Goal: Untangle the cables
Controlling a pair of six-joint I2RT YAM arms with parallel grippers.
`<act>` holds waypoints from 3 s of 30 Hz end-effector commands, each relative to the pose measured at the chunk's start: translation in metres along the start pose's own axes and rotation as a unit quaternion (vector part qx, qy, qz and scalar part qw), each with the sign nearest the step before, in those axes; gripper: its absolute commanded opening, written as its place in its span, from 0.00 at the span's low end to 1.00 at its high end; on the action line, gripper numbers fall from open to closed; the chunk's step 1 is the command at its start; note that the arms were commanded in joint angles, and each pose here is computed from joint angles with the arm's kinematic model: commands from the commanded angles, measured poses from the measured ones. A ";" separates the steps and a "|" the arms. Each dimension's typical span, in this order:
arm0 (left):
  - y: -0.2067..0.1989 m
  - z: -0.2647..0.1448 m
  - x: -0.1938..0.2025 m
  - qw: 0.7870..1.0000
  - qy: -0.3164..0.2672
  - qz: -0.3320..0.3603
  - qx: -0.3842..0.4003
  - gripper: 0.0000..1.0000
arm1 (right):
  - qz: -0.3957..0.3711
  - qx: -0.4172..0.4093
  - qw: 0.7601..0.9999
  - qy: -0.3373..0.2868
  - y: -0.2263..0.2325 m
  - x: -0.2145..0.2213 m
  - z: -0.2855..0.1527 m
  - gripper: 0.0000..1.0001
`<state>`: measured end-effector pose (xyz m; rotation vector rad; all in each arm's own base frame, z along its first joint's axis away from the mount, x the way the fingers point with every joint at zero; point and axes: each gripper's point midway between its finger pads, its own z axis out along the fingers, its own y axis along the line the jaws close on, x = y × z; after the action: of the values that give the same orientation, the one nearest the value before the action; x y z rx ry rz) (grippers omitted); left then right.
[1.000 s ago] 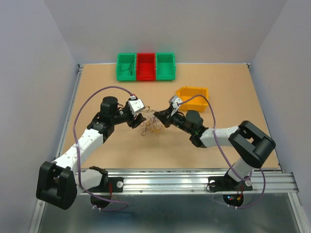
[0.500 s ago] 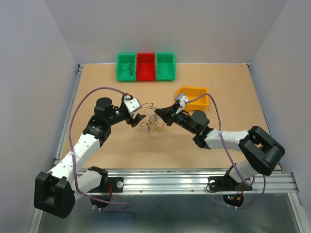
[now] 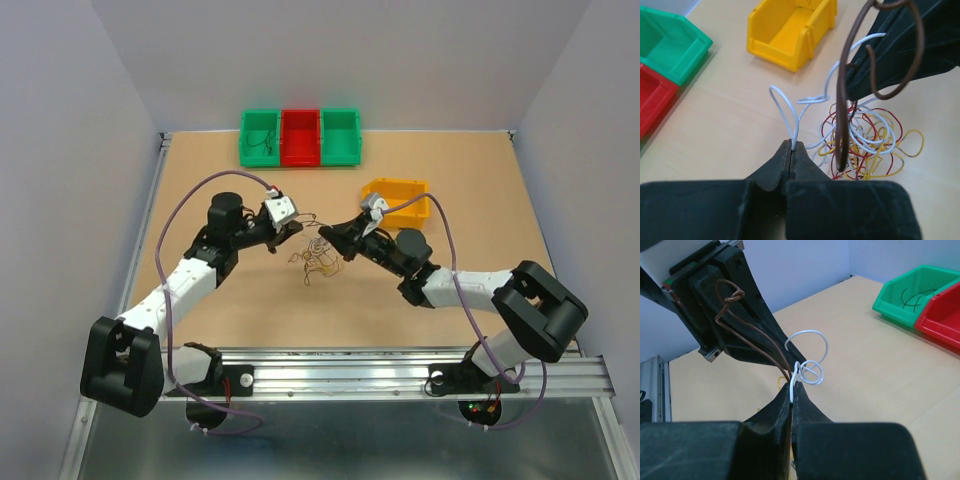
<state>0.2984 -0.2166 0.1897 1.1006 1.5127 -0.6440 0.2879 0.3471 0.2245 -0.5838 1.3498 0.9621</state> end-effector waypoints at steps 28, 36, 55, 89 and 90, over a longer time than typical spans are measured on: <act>0.189 -0.181 -0.011 0.875 -0.071 -0.099 -0.469 0.00 | 0.002 0.286 0.953 -0.103 -0.061 -0.085 -0.146 0.01; 0.184 -0.185 -0.018 0.874 -0.082 -0.090 -0.471 0.00 | 0.007 0.243 0.966 -0.084 -0.039 -0.090 -0.161 0.01; 0.072 -0.117 -0.081 0.968 -0.150 0.023 -0.199 0.00 | -0.029 0.002 0.996 0.087 0.023 -0.022 -0.082 0.37; 0.015 -0.096 -0.100 0.984 -0.143 0.061 -0.091 0.00 | -0.038 -0.101 0.993 0.043 0.026 0.001 0.037 0.75; 0.015 -0.097 -0.101 0.984 -0.143 0.061 -0.090 0.00 | -0.039 -0.106 0.993 0.041 0.027 0.000 0.040 0.75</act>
<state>0.2728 -0.1530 0.2808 0.8743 1.3196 -0.5617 0.2801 0.3736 0.1796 -0.8427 1.4969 0.9850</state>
